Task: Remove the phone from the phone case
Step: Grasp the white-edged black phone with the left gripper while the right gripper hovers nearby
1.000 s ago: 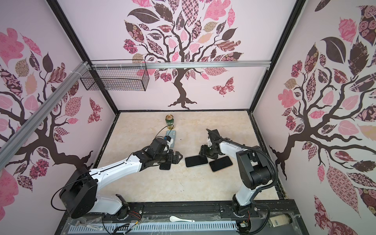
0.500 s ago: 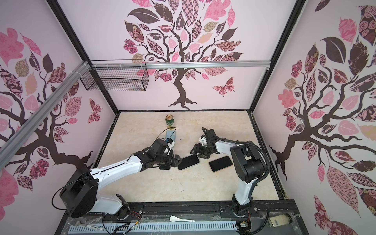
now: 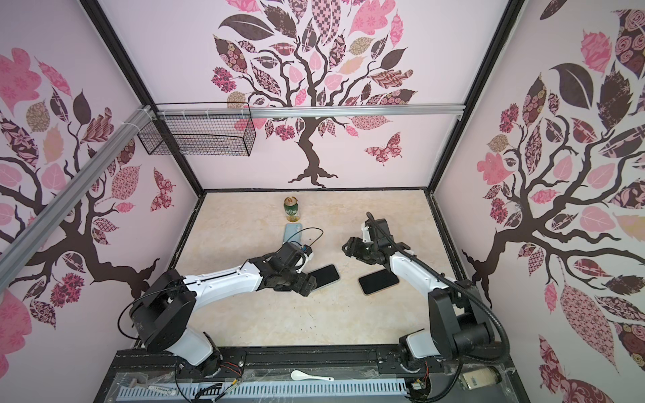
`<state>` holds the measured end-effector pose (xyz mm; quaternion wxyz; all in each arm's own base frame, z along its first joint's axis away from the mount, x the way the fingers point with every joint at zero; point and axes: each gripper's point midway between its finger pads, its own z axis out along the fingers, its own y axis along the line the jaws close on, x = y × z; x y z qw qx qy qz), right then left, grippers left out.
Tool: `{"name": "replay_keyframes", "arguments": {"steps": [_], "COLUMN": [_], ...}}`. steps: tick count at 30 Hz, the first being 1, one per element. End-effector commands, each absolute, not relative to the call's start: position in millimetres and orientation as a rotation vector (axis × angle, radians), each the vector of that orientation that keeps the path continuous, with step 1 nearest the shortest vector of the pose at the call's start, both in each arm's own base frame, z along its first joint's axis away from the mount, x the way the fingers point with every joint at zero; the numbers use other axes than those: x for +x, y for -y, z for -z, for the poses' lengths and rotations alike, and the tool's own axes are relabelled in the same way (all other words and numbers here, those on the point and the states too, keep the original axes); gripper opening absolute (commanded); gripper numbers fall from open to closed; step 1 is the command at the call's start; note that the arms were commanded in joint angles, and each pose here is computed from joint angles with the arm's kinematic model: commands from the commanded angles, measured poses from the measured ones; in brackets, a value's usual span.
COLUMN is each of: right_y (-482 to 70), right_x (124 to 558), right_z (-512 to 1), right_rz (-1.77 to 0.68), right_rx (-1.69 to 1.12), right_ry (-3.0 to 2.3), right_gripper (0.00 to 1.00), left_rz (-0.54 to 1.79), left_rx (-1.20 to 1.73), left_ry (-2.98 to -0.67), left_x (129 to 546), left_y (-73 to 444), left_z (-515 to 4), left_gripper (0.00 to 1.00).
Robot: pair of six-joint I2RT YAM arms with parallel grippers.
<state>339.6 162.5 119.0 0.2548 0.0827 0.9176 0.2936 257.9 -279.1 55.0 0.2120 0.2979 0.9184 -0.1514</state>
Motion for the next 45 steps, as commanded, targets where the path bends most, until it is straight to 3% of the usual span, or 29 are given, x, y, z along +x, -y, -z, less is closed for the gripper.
{"name": "replay_keyframes", "arguments": {"steps": [1,18,45], "right_y": [-147,-145,-146], "right_x": [322,309,304], "right_z": [-109,-124,-118], "right_rz": [-0.693,-0.700,-0.719], "right_rx": [0.232,0.188,0.190], "right_ry": [-2.538,-2.531,-2.540], "right_gripper": [0.68,0.67,0.67], "left_rz": [0.404,0.381,0.337], "left_rx": [0.934,1.075,1.148], "left_ry": [-2.478,-2.527,-2.643], "left_x": [268,285,248], "left_y": [290,302,292], "left_z": [-62,-40,-9], "left_gripper": [0.98,0.98,0.98]}}
